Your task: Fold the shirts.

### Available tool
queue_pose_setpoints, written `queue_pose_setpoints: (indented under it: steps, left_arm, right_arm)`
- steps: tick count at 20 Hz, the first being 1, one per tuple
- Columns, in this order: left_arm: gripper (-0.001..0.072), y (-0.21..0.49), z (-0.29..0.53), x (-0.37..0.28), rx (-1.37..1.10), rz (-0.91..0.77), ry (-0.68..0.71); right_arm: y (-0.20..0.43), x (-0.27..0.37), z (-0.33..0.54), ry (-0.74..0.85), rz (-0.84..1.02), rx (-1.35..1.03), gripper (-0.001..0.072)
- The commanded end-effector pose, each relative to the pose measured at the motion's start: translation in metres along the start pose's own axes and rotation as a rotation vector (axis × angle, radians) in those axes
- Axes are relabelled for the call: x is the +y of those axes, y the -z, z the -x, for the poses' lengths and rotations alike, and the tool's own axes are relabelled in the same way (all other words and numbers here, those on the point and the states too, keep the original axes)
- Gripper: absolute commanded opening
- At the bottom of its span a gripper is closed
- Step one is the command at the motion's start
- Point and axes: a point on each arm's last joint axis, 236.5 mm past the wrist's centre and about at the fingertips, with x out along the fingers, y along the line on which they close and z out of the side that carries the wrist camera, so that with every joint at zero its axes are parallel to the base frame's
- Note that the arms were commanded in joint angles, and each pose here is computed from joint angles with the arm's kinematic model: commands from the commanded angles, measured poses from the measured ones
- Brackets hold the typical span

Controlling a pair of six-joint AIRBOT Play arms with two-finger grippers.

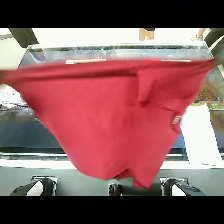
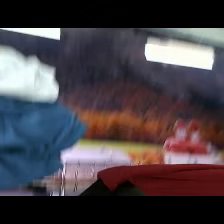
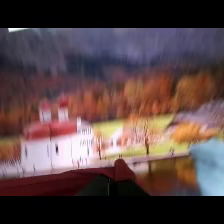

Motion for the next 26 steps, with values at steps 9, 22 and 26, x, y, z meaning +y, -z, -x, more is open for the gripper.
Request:
queue_pose_setpoints:
  steps: [9, 22, 26]
  left_arm:
    - [0.0031, 0.026, -0.264, 0.063, 0.153, 0.216, 0.145]
    - [0.0032, 0.191, -0.231, 0.089, 0.840, 0.226, 0.113]
    - [0.0399, 0.178, -0.222, 0.078, 0.837, 0.268, 0.170]
  right_arm:
    - [0.017, 0.006, -0.300, -0.093, -0.273, 0.074, 0.0043]
    - [0.214, -0.019, -0.275, 0.004, -0.230, 0.768, 0.0045]
    - [0.177, -0.013, -0.261, -0.027, -0.240, 0.687, 0.0401]
